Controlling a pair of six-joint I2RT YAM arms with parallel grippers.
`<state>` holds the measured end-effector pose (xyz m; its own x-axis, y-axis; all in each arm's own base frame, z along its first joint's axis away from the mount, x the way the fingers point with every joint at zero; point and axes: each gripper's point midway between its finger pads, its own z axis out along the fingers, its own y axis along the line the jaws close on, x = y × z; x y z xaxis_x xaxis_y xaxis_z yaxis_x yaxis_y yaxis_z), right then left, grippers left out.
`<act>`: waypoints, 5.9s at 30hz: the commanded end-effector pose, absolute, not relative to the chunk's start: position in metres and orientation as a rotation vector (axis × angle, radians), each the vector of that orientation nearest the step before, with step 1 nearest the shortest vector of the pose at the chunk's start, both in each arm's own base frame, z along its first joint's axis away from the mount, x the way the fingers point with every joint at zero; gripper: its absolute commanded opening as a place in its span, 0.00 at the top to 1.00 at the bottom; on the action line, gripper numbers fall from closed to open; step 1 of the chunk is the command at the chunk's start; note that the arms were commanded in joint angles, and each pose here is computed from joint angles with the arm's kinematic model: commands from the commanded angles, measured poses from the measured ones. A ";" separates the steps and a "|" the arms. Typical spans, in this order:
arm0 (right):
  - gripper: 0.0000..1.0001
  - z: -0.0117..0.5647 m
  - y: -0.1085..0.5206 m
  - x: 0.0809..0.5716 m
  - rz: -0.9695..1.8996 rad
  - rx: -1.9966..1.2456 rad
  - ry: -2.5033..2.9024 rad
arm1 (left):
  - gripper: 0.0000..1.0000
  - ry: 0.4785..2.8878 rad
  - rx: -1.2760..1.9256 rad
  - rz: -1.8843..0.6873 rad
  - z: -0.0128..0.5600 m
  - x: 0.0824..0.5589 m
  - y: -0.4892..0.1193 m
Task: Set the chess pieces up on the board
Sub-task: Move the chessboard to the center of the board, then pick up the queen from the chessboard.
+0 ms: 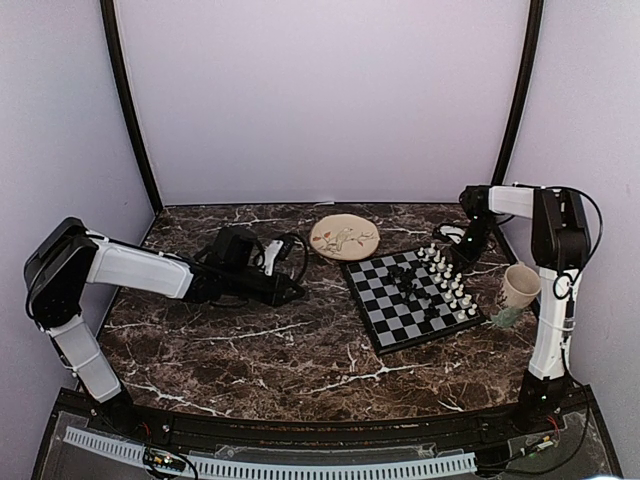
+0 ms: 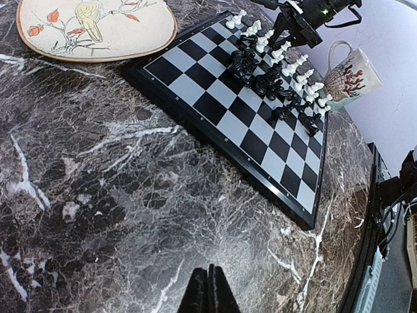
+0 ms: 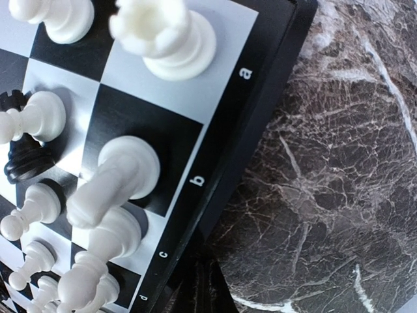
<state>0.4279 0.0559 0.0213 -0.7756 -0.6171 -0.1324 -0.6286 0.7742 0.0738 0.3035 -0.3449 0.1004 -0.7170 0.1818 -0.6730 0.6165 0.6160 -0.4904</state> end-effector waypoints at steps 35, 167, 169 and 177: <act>1.00 -0.001 0.155 0.347 0.487 -1.178 2.867 | 1.00 2.367 0.393 -0.707 0.070 0.363 -0.340; 0.49 0.128 0.177 0.301 0.450 -1.188 2.095 | 0.54 2.379 0.913 -0.608 0.101 0.306 -0.339; 0.49 0.128 0.176 0.301 0.445 -1.188 2.097 | 0.54 2.350 0.963 -0.615 0.104 0.299 -0.345; 0.50 0.128 0.176 0.300 0.441 -1.193 2.098 | 0.54 2.289 1.124 -0.713 0.109 0.275 -0.366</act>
<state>0.2966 0.1726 0.1217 -0.3772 -0.6164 -0.6912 -0.8441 0.5359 -0.0173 0.2824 -0.3537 0.0919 -0.5931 0.5377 -0.5992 0.7721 0.5908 -0.2341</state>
